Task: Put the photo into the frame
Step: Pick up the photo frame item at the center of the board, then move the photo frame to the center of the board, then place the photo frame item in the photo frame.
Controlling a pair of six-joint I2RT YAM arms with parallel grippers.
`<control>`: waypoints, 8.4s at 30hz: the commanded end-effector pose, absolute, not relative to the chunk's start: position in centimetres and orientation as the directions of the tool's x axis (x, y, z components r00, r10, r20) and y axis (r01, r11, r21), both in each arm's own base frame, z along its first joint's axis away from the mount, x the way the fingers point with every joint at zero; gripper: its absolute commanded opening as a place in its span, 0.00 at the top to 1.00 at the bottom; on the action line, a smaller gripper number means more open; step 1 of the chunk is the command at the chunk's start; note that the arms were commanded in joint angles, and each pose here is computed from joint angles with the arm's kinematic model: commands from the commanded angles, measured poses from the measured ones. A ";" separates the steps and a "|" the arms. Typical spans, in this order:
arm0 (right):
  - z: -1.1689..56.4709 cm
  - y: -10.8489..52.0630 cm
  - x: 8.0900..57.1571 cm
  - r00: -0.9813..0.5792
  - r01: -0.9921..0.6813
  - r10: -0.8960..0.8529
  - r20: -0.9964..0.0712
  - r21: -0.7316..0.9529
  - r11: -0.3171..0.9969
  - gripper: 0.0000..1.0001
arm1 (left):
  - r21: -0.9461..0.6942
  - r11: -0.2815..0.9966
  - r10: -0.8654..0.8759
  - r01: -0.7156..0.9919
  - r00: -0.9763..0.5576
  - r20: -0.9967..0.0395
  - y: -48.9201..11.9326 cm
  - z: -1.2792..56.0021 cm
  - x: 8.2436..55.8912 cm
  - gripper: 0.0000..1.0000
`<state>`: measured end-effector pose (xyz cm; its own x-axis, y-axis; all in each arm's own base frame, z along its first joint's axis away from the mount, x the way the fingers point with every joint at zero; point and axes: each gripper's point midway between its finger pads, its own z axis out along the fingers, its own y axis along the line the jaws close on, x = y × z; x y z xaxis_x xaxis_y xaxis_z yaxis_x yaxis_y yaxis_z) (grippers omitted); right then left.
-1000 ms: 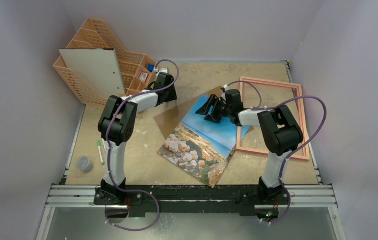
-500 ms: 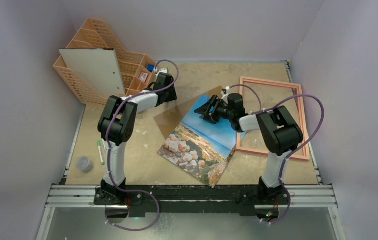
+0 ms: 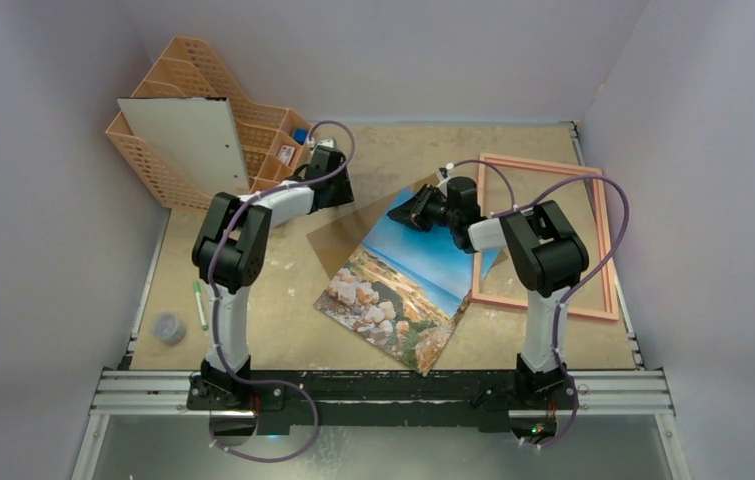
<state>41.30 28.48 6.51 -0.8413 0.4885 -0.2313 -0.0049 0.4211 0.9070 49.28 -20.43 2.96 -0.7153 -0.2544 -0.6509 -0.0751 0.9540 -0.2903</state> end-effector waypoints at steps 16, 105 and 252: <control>23.2 25.7 42.6 -0.640 -0.321 0.479 -0.601 0.775 0.544 1.00 | -0.367 0.930 -0.267 0.000 -0.686 -0.677 -19.7 16.5 44.0 0.31; 40.2 12.3 37.0 -0.180 -0.342 0.510 -0.841 0.540 0.769 1.00 | -0.415 0.901 -0.170 0.130 -0.773 -0.611 -36.0 9.6 33.4 0.96; 8.6 3.1 30.3 -0.671 0.248 0.471 -0.572 0.425 0.870 1.00 | -0.416 0.905 -0.111 0.092 -0.892 -0.437 -30.5 -1.4 44.5 0.46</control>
<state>29.69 3.41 7.86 -0.6717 0.5201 -0.5276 0.2817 0.8380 0.4674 45.81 -32.89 3.87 -0.8542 -0.1653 -0.4929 0.1466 0.8331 -0.5334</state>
